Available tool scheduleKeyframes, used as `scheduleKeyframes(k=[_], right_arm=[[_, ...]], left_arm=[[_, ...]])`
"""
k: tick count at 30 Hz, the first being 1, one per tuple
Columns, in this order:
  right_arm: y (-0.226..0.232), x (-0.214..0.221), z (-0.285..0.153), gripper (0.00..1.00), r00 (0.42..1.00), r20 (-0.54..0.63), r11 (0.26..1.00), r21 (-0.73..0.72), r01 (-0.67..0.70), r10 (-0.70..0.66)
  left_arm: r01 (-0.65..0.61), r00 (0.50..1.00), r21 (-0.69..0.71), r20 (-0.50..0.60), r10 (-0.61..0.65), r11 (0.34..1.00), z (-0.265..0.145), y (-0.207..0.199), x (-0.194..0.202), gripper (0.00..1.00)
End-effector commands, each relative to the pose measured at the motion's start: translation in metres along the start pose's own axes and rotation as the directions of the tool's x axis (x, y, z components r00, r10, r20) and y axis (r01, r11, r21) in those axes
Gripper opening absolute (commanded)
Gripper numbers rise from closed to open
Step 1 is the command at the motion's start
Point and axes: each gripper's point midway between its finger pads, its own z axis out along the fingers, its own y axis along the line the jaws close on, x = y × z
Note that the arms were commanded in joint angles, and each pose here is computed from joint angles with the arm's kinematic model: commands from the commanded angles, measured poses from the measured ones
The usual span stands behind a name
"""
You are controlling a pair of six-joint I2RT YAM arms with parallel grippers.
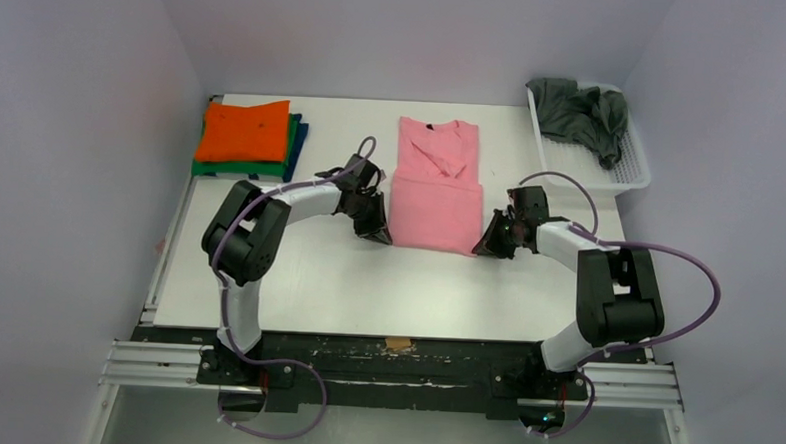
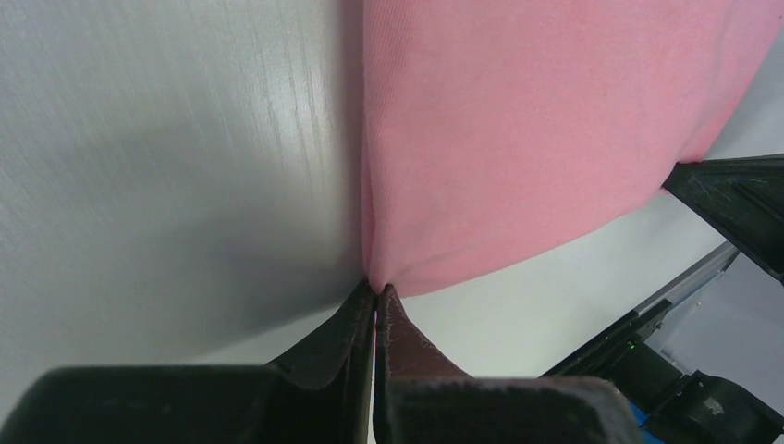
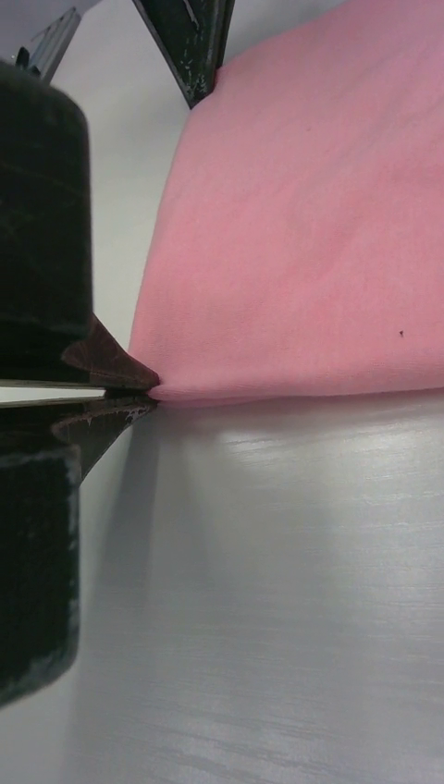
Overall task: Fold and stack the t-shirts
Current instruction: Grab one side of the 2/3 rectangular tshirt with both arms, then fold the long partially folded tshirt into a neat square
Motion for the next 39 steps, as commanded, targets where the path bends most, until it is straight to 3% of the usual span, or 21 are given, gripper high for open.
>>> scheduleKeyframes(k=[1,6,11,15,19,24,29,39], right_arm=[[-0.012,0.033,-0.015,0.0,0.994,-0.104,0.999,0.025,0.034,-0.031],[-0.007,0.074,-0.051,0.0,0.97,-0.232,0.997,-0.028,0.072,-0.077],[0.0,0.121,-0.092,0.0,0.934,-0.353,0.996,-0.087,0.019,-0.048],[0.029,0.113,-0.119,0.0,0.954,-0.295,0.981,-0.193,-0.01,-0.048],[0.062,0.067,-0.137,0.0,0.987,-0.116,0.959,-0.274,0.072,-0.107],[0.09,0.005,-0.138,0.0,0.992,0.096,0.948,-0.301,0.105,-0.079],[0.109,-0.038,-0.131,0.0,0.982,0.161,0.938,-0.314,0.148,-0.101],[0.133,-0.116,-0.11,0.0,0.979,0.186,0.918,-0.368,0.151,-0.086]], left_arm=[[-0.013,1.0,-0.002,0.012,0.014,1.0,-0.013,0.003,0.015,0.0],[-0.025,1.0,0.023,-0.019,0.025,0.999,-0.039,0.005,0.057,0.0],[-0.014,0.998,0.035,-0.055,0.016,0.999,-0.08,0.009,0.108,0.0],[-0.074,0.997,0.142,0.005,0.074,0.987,-0.112,-0.023,0.115,0.0],[-0.147,0.986,0.177,0.102,0.131,0.973,-0.135,-0.051,0.09,0.0],[-0.167,0.964,0.142,0.233,0.131,0.976,-0.148,-0.064,0.033,0.0],[-0.191,0.933,0.148,0.335,0.132,0.97,-0.162,-0.077,-0.031,0.0],[-0.16,0.913,0.118,0.395,0.101,0.98,-0.154,-0.075,-0.119,0.0]])
